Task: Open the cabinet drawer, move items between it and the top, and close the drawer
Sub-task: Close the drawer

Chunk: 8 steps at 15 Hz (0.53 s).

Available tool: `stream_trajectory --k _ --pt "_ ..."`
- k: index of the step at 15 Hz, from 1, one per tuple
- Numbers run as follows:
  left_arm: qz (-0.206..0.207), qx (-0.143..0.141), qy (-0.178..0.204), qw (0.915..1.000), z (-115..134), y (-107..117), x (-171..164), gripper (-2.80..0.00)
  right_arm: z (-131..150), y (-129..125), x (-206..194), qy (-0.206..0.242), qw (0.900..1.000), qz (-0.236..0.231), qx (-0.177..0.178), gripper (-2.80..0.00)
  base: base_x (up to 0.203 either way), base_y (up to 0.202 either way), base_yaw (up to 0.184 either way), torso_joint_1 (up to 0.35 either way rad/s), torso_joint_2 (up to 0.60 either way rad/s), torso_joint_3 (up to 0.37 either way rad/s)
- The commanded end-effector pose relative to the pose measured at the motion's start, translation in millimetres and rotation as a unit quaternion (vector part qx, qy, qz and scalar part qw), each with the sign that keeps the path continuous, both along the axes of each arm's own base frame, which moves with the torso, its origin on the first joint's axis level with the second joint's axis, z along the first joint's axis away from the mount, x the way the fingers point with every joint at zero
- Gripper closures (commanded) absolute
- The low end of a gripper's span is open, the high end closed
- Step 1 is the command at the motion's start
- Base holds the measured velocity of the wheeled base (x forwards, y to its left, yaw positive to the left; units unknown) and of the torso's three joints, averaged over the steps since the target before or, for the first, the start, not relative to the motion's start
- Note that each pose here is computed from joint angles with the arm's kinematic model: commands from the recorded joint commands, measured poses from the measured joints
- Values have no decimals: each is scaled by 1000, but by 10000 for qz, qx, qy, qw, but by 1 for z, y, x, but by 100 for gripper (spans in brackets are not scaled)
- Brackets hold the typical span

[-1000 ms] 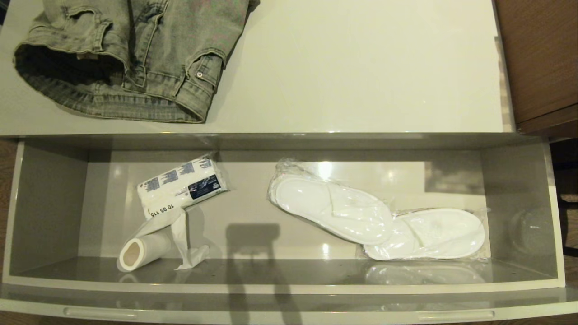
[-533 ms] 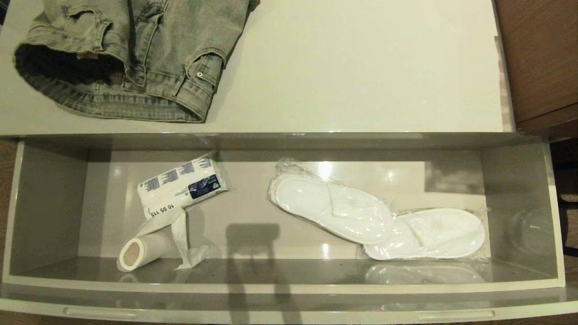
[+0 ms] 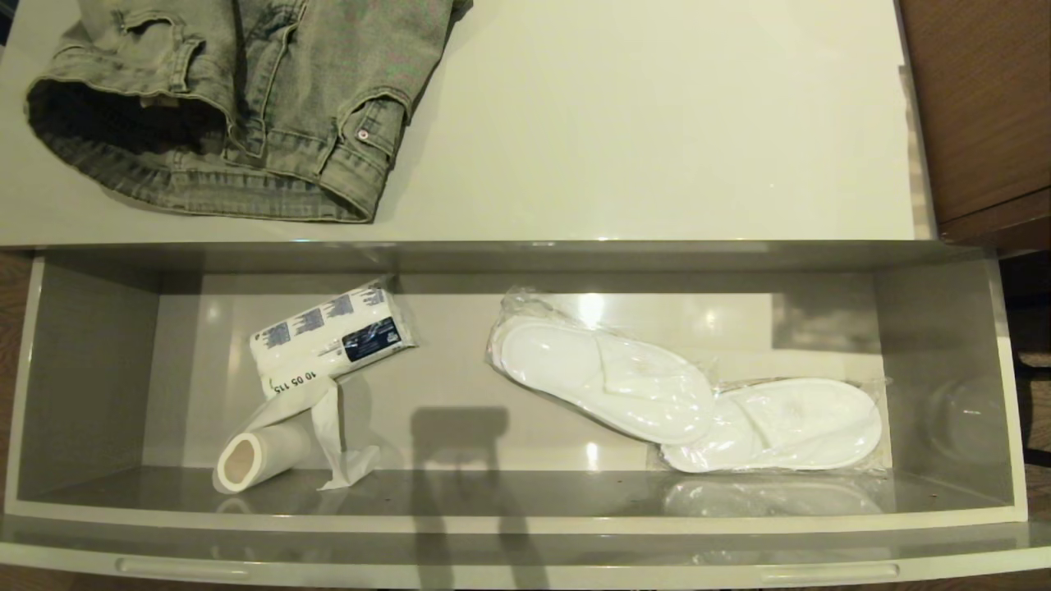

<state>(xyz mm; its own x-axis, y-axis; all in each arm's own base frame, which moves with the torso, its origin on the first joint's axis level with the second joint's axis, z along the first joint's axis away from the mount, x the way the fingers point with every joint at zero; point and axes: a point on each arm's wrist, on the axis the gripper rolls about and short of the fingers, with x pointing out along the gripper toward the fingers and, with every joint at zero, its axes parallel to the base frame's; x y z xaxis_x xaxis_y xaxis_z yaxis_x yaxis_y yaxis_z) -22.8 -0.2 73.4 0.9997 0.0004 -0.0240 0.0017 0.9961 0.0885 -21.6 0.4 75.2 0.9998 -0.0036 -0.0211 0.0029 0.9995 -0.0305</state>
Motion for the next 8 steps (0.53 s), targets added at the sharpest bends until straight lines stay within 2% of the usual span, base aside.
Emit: stream_trajectory --k 1,4,6,8 --pt "-20 219 39 9998 1 0 0 0 0 0 0 17 10000 -6 19 0 0 0 0 0 0 0" --pt "-44 319 -39 9995 4 0 -1 0 0 0 0 17 10000 -6 23 0 0 0 0 0 0 0" --pt "-14 244 -274 9993 33 0 -6 0 0 0 0 10 10000 -5 15 0 0 0 0 0 0 0" --pt "21 -79 -10 10000 66 0 1 0 0 0 0 5 10000 -5 2 0 0 0 0 0 0 0"
